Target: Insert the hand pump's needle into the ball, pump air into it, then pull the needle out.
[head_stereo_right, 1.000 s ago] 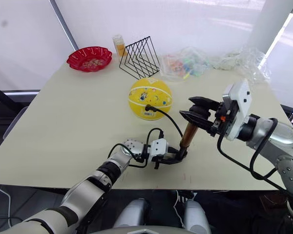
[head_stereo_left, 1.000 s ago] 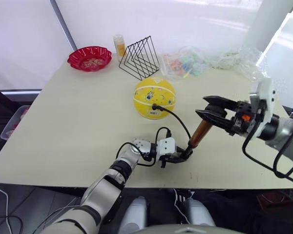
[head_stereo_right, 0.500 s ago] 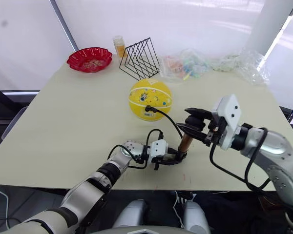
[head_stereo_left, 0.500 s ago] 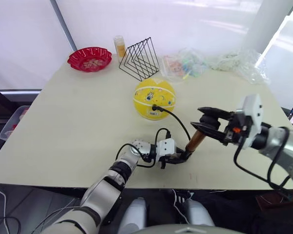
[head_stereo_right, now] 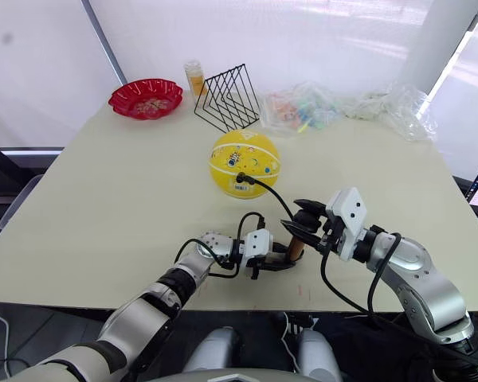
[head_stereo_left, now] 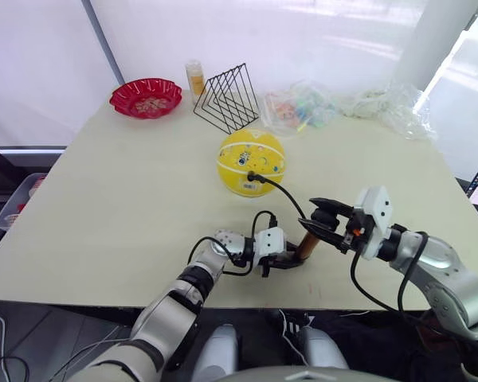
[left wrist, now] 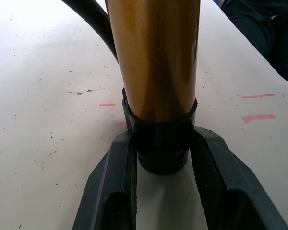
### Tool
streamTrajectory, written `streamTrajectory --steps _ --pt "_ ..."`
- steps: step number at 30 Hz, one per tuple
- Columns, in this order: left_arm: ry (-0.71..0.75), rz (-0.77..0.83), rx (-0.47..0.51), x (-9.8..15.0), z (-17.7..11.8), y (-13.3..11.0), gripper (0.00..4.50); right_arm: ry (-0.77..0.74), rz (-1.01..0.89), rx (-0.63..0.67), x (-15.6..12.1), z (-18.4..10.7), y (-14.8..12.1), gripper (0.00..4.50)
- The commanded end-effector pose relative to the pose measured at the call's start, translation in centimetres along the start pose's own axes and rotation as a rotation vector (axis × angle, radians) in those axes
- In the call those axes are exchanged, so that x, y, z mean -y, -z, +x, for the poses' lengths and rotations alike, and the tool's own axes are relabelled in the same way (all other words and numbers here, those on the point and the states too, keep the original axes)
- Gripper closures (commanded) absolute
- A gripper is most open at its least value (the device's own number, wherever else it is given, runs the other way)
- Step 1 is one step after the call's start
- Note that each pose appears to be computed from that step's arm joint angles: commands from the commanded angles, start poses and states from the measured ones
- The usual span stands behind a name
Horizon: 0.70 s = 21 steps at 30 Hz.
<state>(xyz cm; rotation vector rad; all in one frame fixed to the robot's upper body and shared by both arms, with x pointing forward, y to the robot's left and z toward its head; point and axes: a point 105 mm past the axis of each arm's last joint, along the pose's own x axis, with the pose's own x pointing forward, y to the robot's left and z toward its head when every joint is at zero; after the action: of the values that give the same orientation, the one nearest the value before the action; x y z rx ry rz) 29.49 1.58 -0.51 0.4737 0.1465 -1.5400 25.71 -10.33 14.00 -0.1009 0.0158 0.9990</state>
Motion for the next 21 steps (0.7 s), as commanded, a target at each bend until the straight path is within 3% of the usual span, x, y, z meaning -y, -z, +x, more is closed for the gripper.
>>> streamTrajectory --steps 1,6,21 --pt "0.028 -0.185 -0.253 3.2 -3.0 7.0 3.39 -0.009 0.075 0.013 0.2 -0.7 -0.4 2.49" --pt "0.033 -0.180 -0.256 3.0 -3.0 6.9 3.39 -0.002 -0.016 0.168 1.5 -2.1 -7.3 2.49" --pt "0.041 -0.170 -0.256 2.9 -2.8 6.6 3.39 -0.002 -0.126 0.223 1.9 -4.5 -15.0 2.49"
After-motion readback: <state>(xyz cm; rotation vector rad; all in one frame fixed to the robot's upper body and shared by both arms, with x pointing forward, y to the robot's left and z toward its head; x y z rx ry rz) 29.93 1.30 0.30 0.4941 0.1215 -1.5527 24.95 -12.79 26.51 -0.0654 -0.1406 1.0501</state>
